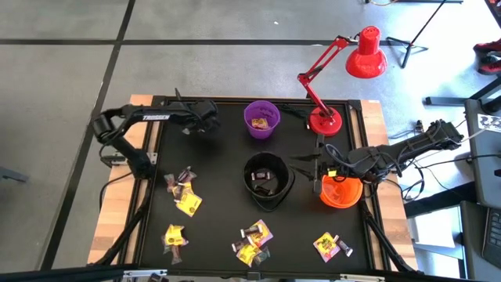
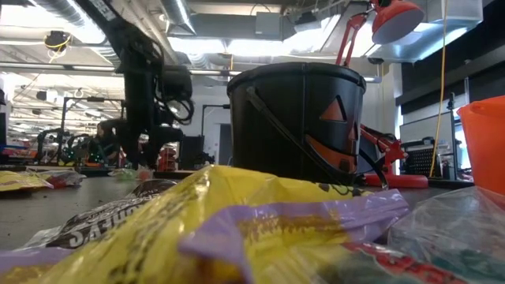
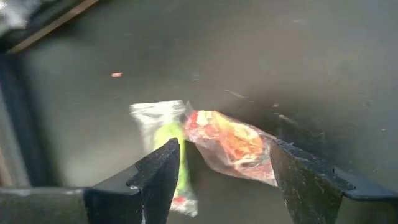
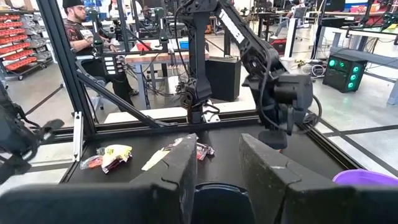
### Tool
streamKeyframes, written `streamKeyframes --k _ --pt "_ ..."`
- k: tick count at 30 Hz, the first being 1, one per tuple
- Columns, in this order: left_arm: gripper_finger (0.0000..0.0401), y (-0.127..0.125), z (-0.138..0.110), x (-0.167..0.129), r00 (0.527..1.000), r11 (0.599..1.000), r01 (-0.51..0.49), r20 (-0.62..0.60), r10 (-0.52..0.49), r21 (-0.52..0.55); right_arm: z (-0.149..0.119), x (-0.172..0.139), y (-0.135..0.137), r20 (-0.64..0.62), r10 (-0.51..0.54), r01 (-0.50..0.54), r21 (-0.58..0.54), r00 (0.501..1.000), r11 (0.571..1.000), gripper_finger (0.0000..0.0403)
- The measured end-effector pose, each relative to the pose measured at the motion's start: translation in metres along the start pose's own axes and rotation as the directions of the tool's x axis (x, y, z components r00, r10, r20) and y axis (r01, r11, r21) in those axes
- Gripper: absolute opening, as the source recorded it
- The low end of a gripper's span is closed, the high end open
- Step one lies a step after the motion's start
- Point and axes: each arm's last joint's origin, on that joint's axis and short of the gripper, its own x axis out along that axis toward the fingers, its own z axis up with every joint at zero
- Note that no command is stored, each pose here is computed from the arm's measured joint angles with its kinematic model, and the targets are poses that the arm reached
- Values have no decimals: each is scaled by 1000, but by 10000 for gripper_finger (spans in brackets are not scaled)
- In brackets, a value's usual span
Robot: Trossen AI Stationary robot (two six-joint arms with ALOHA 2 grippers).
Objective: Sort candy
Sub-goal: Put the orange gummy into the orange bucket
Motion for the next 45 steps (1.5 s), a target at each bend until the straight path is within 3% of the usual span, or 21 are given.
streamKeyframes --k 5,10,16,22,24,27,33,36,38,41,45 --pt "232 -8 2 16 998 999 47 -32 -46 17 0 0 0 0 0 0 0 1000 1000 117" --pt "194 -12 1 20 996 997 73 -45 -71 30 -1 0 0 -7 -1 1 -1 1000 1000 117" --pt "124 -17 0 19 996 995 84 -41 -82 46 -1 0 0 -7 -1 1 -1 1000 1000 117" --pt "28 -24 -3 16 996 993 92 -27 -90 75 -1 0 0 -8 -1 1 0 1000 1000 117" --pt "9 -28 -3 12 994 990 105 -20 -104 90 -1 0 0 -8 -1 1 0 1000 1000 117" --pt "11 -34 -4 2 991 984 136 -2 -137 111 -1 0 0 -8 -1 1 1 1000 1000 117" --pt "3 -41 -4 -47 957 961 238 134 -257 143 -1 0 0 -10 -1 1 0 1000 1000 117" --pt "3 -45 -7 -82 903 928 332 227 -365 170 -4 3 1 -22 -11 11 -7 1000 1000 117" --pt "3 -50 -13 -106 837 883 421 287 -466 206 -6 6 2 -31 -19 19 -13 999 1000 117" --pt "1 -64 -26 -144 675 768 558 365 -641 315 -12 16 4 -31 -96 95 -20 995 995 117" --pt "1 -86 -50 -182 455 604 630 399 -796 488 -23 31 8 -35 -202 200 -50 979 978 117"
